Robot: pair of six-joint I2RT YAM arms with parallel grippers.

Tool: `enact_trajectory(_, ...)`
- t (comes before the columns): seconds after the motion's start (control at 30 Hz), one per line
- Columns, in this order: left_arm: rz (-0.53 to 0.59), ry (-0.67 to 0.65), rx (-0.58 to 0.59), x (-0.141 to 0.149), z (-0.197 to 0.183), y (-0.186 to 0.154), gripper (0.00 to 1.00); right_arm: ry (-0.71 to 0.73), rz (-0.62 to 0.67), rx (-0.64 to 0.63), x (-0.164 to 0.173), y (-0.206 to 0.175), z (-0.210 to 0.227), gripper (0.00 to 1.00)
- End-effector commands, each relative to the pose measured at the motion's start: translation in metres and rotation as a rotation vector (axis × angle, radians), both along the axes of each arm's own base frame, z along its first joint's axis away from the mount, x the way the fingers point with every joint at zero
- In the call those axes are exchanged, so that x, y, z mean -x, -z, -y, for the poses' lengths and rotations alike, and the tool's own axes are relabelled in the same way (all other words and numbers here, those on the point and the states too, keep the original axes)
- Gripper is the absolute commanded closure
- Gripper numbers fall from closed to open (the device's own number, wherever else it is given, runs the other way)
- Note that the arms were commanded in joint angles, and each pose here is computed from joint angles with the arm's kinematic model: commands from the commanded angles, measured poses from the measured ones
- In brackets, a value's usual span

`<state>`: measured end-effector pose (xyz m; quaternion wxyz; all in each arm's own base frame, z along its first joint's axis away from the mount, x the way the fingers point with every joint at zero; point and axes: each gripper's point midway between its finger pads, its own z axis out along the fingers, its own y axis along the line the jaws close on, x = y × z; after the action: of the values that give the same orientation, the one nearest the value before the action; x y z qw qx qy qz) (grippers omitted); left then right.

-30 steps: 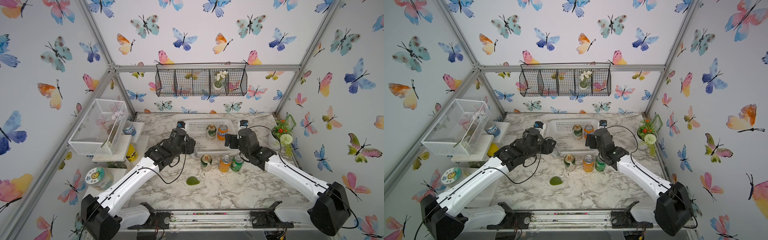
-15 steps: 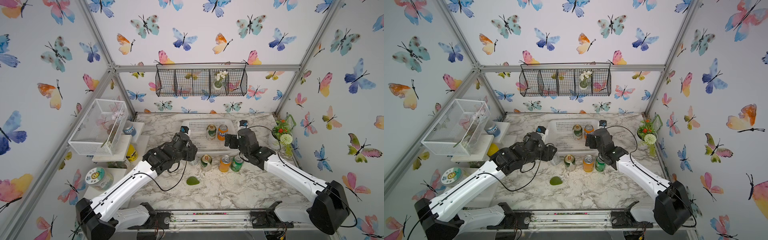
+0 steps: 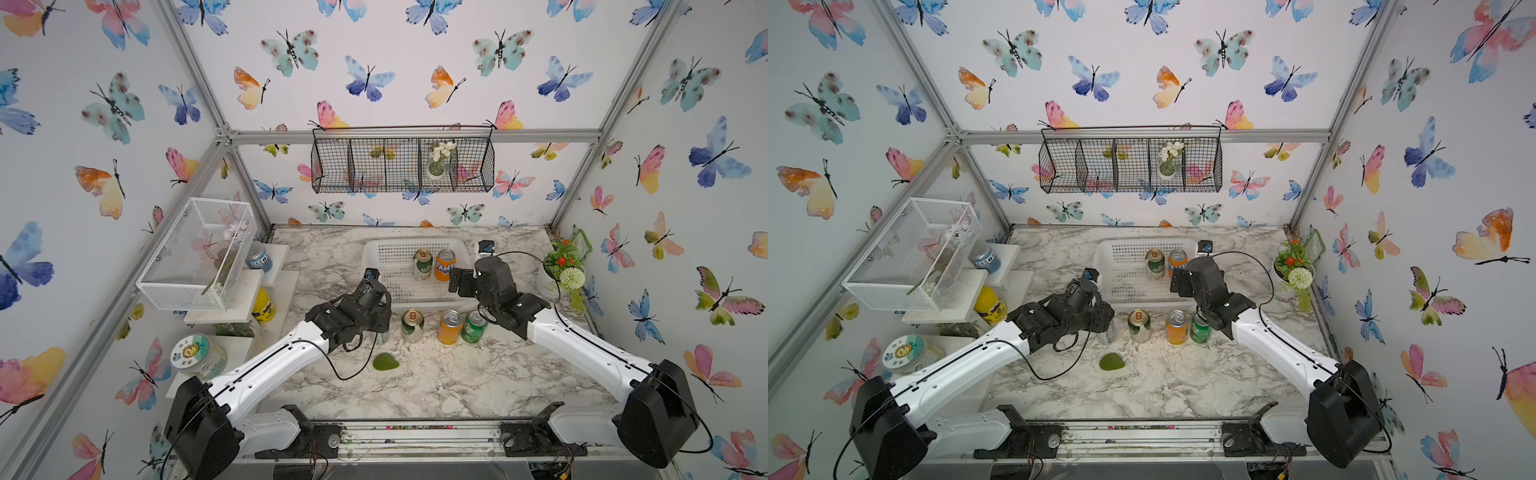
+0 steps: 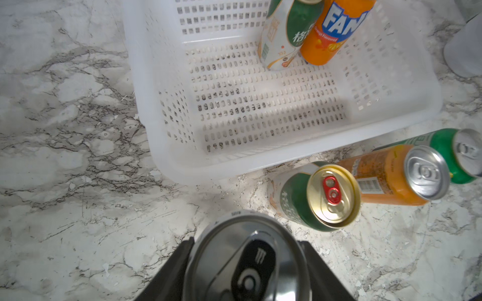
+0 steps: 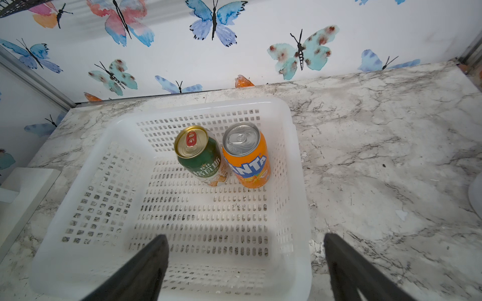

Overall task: Take out the drinks from the basket
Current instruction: Place the drink at the center of the board.

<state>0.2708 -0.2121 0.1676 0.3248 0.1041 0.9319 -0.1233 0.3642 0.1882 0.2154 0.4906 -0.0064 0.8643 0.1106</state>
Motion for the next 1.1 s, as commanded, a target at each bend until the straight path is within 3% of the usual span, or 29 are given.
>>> enact_trajectory(0.0, 0.118, -0.044, 0.053, -0.024, 0.009, -0.02, 0.59, 0.005, 0.007, -0.009, 0.0, -0.003, 0.002, 0.04)
enact_trajectory(0.27, 0.107, -0.05, 0.041, -0.024, 0.008, 0.004, 0.58, 0.008, 0.014, -0.008, -0.001, -0.006, 0.004, 0.04)
enact_trajectory(0.63, 0.112, -0.042, 0.044, -0.033, 0.017, 0.01, 0.53, 0.004, 0.005, -0.02, 0.001, -0.003, 0.003, 0.04)
enact_trajectory(0.87, 0.096, -0.073, 0.036, -0.031, 0.011, 0.016, 0.25, 0.001, 0.007, -0.022, 0.001, -0.003, 0.003, 0.04)
enact_trajectory(1.03, 0.117, -0.084, 0.053, -0.031, 0.008, 0.002, 0.11, -0.007, 0.001, -0.027, 0.0, -0.003, 0.0, 0.03)
enact_trajectory(1.07, 0.12, -0.083, 0.059, -0.03, 0.009, -0.002, 0.0, -0.007, -0.001, -0.028, 0.0, -0.003, 0.0, 0.02)
